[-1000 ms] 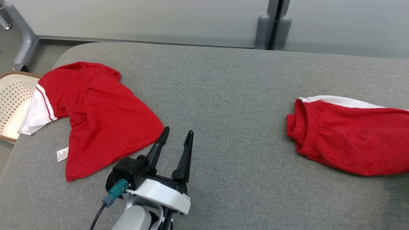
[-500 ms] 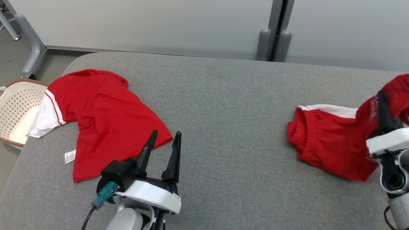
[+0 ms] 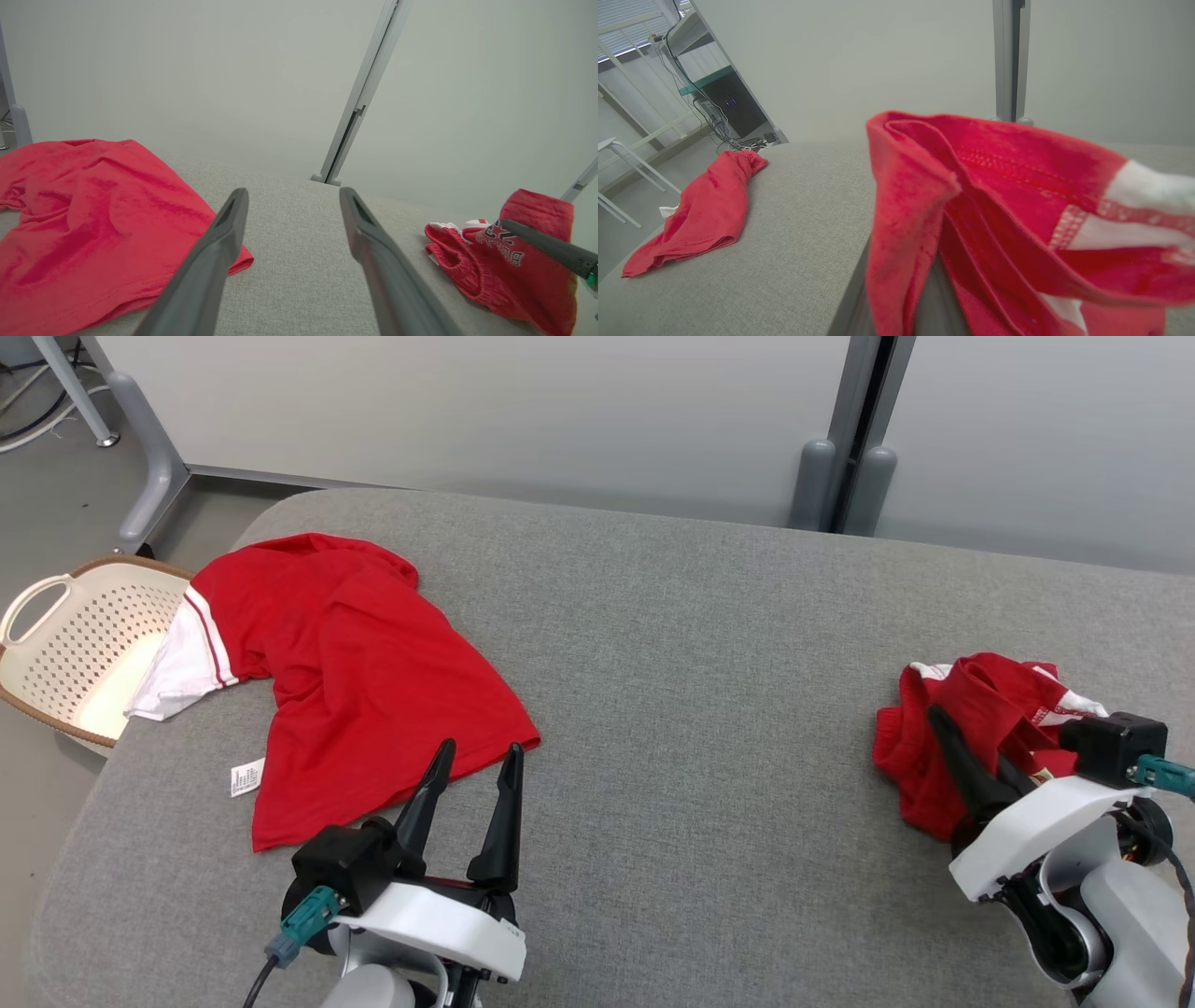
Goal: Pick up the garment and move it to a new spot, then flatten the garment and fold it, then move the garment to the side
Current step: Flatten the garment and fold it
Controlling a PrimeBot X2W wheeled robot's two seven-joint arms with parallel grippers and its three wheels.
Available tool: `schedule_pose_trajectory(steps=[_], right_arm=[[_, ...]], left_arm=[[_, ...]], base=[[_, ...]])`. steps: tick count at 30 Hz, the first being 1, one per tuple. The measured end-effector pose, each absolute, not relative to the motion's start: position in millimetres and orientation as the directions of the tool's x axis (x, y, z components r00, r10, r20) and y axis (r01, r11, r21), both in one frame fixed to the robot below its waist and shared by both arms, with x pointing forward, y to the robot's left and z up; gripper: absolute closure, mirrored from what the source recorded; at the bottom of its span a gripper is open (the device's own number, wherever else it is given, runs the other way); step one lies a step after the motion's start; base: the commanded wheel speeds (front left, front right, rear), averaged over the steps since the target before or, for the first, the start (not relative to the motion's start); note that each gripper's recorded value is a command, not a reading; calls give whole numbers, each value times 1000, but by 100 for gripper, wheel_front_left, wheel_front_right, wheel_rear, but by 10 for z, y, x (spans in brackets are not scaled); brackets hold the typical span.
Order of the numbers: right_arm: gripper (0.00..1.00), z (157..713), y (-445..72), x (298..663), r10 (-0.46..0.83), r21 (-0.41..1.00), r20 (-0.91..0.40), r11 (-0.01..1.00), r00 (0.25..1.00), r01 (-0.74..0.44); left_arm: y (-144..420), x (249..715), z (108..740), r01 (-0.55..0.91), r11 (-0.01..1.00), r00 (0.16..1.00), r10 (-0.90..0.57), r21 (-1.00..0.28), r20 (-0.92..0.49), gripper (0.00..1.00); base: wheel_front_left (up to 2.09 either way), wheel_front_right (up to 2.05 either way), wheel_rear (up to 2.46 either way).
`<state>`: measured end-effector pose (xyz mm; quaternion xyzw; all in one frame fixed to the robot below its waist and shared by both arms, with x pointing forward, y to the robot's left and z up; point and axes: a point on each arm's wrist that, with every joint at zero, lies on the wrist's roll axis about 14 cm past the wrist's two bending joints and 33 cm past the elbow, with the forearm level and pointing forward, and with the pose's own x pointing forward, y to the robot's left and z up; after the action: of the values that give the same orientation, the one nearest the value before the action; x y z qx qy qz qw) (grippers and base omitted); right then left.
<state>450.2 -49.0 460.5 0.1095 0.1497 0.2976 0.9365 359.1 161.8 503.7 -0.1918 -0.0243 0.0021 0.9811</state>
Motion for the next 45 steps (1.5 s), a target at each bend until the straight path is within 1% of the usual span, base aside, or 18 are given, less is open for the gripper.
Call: schedule_pose_trajectory(steps=[3,4,5,6,17,22,27,33,38,41,42,45], right_arm=[[100,4533,-437,4481,601,294,-227,793,767,-534],[93,4519,-423,4483,602,295,-227,792,766,-535],[44,4489,-416,4485,602,293,-233,792,764,-535],[0,4465,-404,4486,602,292,-235,792,763,-535],[0,4224,-258,4389,604,320,-265,790,751,-522],[0,4178,-304,4359,575,326,-278,810,769,-488],[0,4187,-303,4274,569,331,-286,814,771,-478],[0,4336,-264,4133,581,347,-242,800,777,-490],[0,4585,-294,4065,584,365,-163,784,795,-501],[0,4773,-451,4084,558,357,-102,793,823,-494],[0,4773,-451,4084,558,357,-102,793,823,-494],[0,4938,-733,4134,507,304,-50,828,861,-470]], left_arm=[[1614,3586,5018,3,925,999,14,-381,41,0],[1608,3588,5013,4,924,999,12,-382,39,0],[1602,3590,5005,4,924,999,11,-383,36,0],[1600,3592,4996,3,924,999,10,-383,34,0],[1529,3641,4929,11,922,1000,-8,-387,11,0],[1484,3668,4948,27,921,1000,-22,-388,18,0],[1432,3690,4991,50,922,999,-40,-383,33,0],[1340,3699,5063,89,921,996,-73,-378,58,0],[1255,3719,5139,123,919,992,-99,-375,82,0],[1183,3735,5194,151,916,987,-122,-372,100,0],[1183,3735,5194,151,916,987,-122,-372,100,0],[1128,3754,5252,172,912,983,-138,-372,118,0]], base=[[0,0,0],[0,0,0],[0,0,0],[0,0,0],[0,0,0],[0,0,0],[0,0,0],[0,0,0],[0,0,0],[0,0,0],[0,0,0],[0,0,0]])
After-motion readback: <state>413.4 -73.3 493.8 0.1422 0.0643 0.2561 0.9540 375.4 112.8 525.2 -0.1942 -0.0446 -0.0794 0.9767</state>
